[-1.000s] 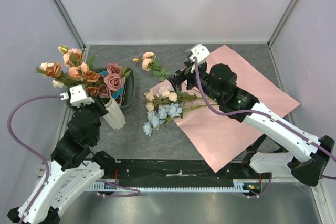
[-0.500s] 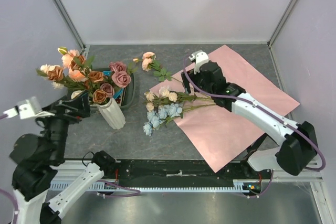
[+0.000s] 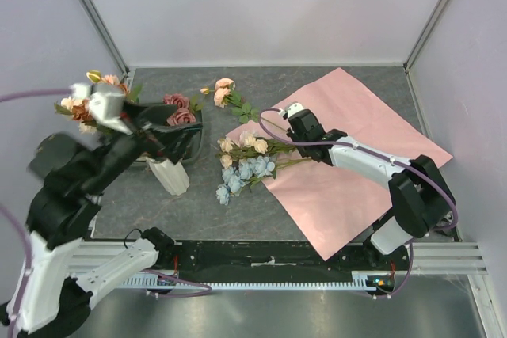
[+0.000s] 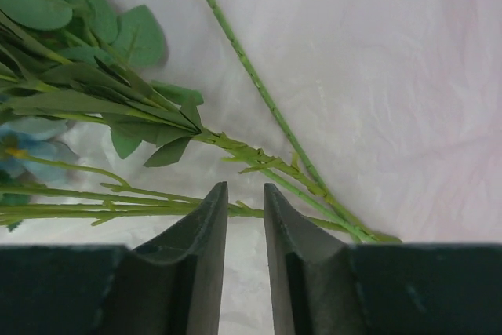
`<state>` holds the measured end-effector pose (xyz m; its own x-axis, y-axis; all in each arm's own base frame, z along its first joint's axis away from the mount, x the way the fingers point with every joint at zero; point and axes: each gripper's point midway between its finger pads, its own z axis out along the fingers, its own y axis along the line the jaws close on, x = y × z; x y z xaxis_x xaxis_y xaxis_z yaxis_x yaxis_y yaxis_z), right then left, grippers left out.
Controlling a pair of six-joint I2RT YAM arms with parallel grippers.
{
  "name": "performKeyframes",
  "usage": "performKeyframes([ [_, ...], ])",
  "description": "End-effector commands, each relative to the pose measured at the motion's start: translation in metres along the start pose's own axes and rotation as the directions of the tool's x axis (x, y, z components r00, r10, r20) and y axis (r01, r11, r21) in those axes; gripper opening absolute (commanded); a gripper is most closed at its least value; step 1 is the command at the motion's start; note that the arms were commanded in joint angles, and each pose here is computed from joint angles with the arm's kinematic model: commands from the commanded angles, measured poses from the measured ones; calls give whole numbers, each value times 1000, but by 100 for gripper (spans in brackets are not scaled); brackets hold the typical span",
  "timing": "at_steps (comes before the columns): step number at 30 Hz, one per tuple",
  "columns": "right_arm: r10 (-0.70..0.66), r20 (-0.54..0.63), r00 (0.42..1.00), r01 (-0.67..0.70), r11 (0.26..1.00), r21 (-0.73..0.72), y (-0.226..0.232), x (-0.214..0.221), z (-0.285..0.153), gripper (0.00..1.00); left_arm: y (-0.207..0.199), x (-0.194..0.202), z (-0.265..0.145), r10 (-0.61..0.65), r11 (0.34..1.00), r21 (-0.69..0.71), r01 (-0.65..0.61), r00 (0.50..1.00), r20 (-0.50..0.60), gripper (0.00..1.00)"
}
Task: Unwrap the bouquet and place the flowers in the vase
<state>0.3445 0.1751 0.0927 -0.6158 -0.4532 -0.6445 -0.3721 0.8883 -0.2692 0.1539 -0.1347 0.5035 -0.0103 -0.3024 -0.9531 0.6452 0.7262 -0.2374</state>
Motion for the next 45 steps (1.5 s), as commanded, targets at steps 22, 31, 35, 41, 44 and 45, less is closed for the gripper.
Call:
performKeyframes([
  [22,-237,47,970,237,971,4,14,-17,58,45,-43,59,32,-10,951,300,69,981,-194,86],
  [31,-164,104,981,165,986,-5,11,-35,39,54,-42,61,35,-23,953,291,83,979,-204,86],
  [35,-156,128,979,157,988,-1,5,-44,31,54,-41,62,34,-22,953,291,83,978,-206,86],
  [41,-35,172,984,39,999,-21,-16,-67,25,49,-40,64,33,-17,955,287,79,977,-211,86],
  [44,-89,154,984,105,989,-100,-5,-80,52,50,-40,66,34,-19,955,285,82,976,-216,86],
  [45,-105,133,986,124,982,-141,2,-78,57,50,-40,66,35,-21,955,284,84,976,-217,86],
])
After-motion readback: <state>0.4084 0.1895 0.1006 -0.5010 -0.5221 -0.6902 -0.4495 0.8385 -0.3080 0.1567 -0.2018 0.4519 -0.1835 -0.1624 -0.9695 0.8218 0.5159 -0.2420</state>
